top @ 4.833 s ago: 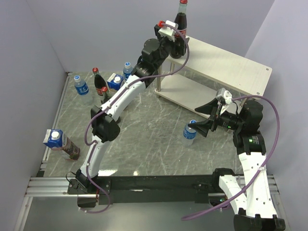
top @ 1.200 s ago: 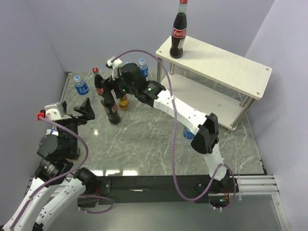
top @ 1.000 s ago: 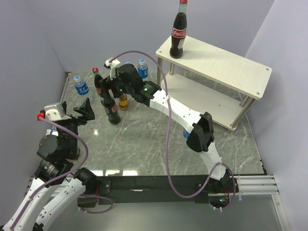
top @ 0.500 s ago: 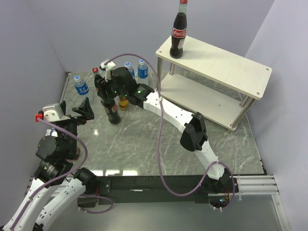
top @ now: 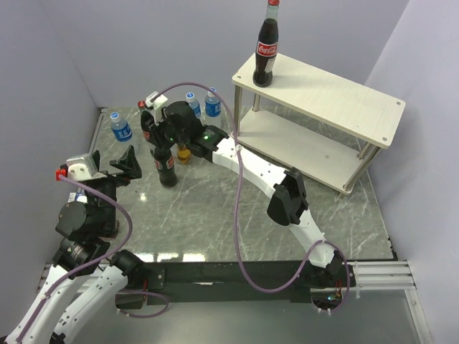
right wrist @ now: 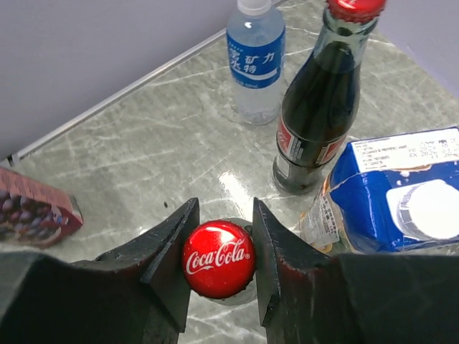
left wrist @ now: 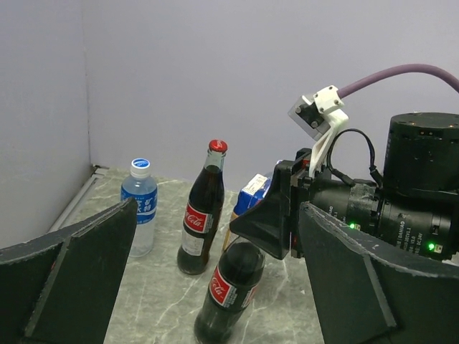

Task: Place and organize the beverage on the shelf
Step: Pick up the drink from the center of the board.

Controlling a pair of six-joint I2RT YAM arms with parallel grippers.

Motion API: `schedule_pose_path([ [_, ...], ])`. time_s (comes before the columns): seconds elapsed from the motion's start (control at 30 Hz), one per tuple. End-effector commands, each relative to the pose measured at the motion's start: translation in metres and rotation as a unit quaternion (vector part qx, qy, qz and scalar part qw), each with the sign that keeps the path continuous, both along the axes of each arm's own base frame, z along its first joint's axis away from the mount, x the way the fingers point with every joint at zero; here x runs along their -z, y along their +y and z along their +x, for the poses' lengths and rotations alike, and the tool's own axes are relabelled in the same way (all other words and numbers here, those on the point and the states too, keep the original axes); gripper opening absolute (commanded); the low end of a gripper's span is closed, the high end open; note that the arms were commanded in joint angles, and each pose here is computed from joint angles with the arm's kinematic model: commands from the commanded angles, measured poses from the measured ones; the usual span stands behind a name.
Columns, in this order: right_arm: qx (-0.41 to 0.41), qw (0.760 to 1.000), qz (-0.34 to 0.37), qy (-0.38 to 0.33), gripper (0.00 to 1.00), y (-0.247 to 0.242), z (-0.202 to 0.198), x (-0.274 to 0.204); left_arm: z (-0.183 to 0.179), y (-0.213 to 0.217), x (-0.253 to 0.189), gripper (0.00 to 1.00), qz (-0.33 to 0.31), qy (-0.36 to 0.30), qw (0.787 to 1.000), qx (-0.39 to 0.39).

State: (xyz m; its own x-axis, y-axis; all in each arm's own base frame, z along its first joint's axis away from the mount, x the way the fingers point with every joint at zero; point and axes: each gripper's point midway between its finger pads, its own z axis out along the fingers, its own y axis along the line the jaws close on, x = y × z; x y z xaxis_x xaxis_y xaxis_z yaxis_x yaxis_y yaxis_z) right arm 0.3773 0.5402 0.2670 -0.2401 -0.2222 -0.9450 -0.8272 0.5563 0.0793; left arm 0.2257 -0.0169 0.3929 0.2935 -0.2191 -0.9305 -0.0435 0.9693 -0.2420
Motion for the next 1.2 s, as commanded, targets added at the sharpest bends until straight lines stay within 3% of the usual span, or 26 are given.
schedule_pose_path([
  [0.0, -0.029, 0.996, 0.063, -0.049, 0.00, -0.015, -0.021, -0.095, -0.001, -0.003, -0.010, 1.00, -0.003, -0.019, 1.000, 0.011],
  [0.3, -0.051, 0.993, 0.063, -0.088, 0.00, -0.088, -0.043, -0.157, 0.004, -0.043, -0.008, 0.99, 0.034, -0.020, 0.994, 0.107],
  [0.63, -0.022, 0.992, 0.068, -0.106, 0.00, -0.165, -0.065, -0.187, 0.013, -0.120, 0.003, 0.99, 0.071, 0.009, 0.957, 0.283],
  [0.73, -0.007, 0.992, 0.076, -0.105, 0.00, -0.189, -0.067, -0.196, 0.012, -0.146, 0.007, 1.00, 0.072, 0.020, 0.935, 0.345],
  [0.87, 0.003, 0.990, 0.088, -0.109, 0.00, -0.216, -0.075, -0.213, 0.006, -0.185, 0.009, 1.00, 0.082, 0.041, 0.892, 0.443],
  [1.17, 0.014, 0.989, 0.104, -0.100, 0.00, -0.250, -0.090, -0.230, 0.020, -0.242, 0.031, 0.99, 0.086, 0.116, 0.816, 0.559],
])
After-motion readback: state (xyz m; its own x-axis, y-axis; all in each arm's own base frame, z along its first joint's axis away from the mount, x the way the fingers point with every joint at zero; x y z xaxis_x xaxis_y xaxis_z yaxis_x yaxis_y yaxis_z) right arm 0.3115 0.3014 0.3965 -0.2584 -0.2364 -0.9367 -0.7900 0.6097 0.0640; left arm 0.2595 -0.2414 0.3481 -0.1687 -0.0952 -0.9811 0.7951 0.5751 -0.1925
